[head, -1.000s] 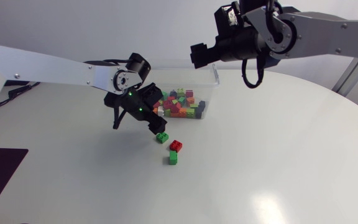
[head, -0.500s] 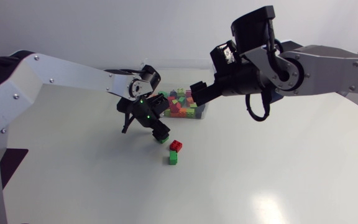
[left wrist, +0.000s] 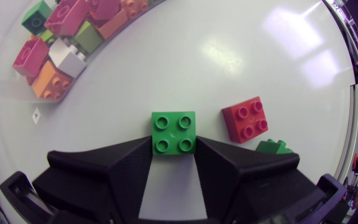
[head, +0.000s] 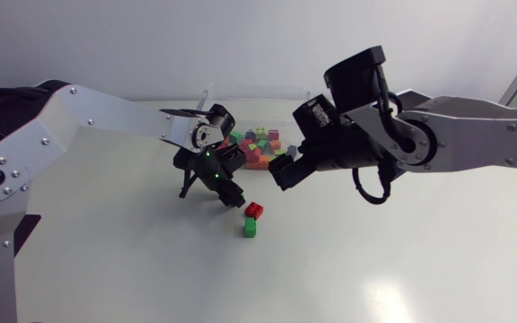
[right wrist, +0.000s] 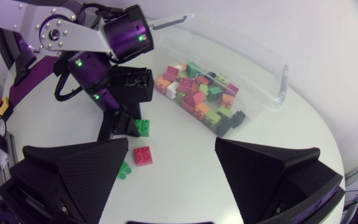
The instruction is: Place the duplo bricks in the container
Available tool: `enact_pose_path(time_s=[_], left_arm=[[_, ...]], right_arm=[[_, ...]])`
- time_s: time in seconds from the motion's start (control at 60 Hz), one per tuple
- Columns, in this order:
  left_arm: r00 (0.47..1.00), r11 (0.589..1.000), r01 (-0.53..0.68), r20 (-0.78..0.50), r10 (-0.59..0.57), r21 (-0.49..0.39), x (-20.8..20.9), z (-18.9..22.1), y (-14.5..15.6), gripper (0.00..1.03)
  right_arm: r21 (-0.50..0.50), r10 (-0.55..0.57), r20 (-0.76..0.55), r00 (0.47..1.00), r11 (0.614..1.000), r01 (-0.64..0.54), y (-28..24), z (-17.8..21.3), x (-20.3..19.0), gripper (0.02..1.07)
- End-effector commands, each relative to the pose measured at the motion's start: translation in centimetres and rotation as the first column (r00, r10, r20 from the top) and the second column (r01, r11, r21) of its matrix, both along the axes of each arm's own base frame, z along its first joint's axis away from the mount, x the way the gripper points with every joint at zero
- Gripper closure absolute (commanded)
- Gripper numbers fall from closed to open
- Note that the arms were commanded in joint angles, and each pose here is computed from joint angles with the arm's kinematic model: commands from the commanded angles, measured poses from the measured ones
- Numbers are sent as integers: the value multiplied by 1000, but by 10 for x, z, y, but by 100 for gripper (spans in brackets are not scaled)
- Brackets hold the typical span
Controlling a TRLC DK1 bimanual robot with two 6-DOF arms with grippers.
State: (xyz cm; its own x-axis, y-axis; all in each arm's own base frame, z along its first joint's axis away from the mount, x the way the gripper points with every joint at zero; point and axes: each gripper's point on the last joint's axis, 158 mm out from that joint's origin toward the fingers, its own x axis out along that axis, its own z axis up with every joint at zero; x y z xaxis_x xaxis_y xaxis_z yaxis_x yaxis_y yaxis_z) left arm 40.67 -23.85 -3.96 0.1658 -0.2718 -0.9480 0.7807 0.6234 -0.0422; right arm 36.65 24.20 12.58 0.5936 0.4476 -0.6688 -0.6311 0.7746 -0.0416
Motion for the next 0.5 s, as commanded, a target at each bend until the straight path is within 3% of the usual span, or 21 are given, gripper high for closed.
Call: enact_pose_path(time_s=[0.0, 0.2, 0.483], left_arm=[[999, 1000, 16, -28, -16, -11, -4, -14, -4, 80], [1000, 997, -15, 6, 15, -81, -3, 13, 5, 83], [987, 971, -87, 114, 115, -222, -10, 80, 44, 83]], right_arm=[[-37, 49, -68, 996, 998, -52, 3, -29, -11, 6], [-88, 117, -154, 981, 987, -131, 22, -67, -10, 6], [-186, 178, -199, 964, 959, -216, 40, -109, 8, 7]])
